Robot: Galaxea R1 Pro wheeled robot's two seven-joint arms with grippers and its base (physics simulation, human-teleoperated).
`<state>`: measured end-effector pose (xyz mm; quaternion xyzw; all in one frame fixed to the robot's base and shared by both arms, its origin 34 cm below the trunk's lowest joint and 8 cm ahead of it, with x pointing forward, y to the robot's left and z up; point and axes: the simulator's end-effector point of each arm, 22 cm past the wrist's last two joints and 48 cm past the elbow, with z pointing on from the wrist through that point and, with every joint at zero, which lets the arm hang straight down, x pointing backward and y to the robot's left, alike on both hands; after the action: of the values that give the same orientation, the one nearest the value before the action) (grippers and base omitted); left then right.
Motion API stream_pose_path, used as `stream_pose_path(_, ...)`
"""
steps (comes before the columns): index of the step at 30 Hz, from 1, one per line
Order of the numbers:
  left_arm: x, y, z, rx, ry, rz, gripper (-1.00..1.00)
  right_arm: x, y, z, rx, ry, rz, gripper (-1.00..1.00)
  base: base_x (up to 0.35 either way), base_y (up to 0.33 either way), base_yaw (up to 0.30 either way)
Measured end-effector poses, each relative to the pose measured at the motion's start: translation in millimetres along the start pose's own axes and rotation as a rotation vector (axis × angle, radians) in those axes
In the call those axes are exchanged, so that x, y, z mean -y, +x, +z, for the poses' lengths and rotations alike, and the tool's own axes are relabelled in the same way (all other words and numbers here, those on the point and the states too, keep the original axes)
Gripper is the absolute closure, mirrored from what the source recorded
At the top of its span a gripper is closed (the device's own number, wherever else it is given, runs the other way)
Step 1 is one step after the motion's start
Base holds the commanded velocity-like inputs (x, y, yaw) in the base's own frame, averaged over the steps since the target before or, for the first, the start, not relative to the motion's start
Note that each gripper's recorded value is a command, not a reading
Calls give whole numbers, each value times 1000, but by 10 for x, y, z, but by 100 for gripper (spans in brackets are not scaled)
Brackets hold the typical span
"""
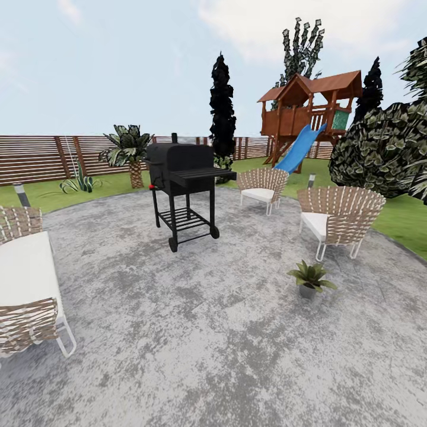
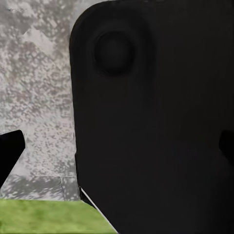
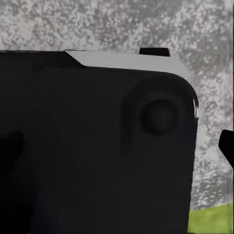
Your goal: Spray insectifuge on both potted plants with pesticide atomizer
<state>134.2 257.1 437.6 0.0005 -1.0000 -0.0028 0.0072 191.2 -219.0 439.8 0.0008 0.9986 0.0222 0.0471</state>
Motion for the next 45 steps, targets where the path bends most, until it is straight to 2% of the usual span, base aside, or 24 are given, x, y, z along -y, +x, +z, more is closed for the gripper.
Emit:
stream_pose_path(3,-72,-154,-2,38,-9,-4,-100,137,-116,-2,33,18,-2,-100,0,0,0)
stream_pose_path(9,-74,-602,-25,132,-9,-7,-100,403,-363,-24,101,53,-4,-100,0,0,0)
stream_pose_path(10,-68,-1262,-141,331,-9,-4,-100,626,-825,-107,254,82,-12,-100,0,0,0)
stream_pose_path(11,-60,-2147,-414,520,-8,-2,-100,630,-1552,-291,417,83,-21,-100,0,0,0)
stream_pose_path(12,-32,-2426,-518,573,-4,0,-100,615,-2094,-507,545,82,-27,-100,0,0,0)
stream_pose_path(16,10,-3092,-783,679,1,5,-100,591,-2452,-689,651,80,-27,-100,0,0,0)
stream_pose_path(20,-50,-3289,-874,711,1,-2,-100,604,-2640,-778,695,81,-30,-100,0,0,0)
stream_pose_path(25,-134,-3280,-895,740,-8,-1,-100,598,-2634,-765,691,79,-32,-100,0,0,-46)
stream_pose_path(30,-266,-3278,-897,740,-27,9,-100,613,-2638,-769,692,83,-27,-100,0,-165,-244)
stream_pose_path(37,-273,-3282,-898,741,-28,8,-100,849,-2624,-787,695,118,51,-100,0,-178,-278)
stream_pose_path(45,-293,-3283,-897,741,-30,4,-100,903,-2612,-785,693,126,67,-100,0,-9,-284)
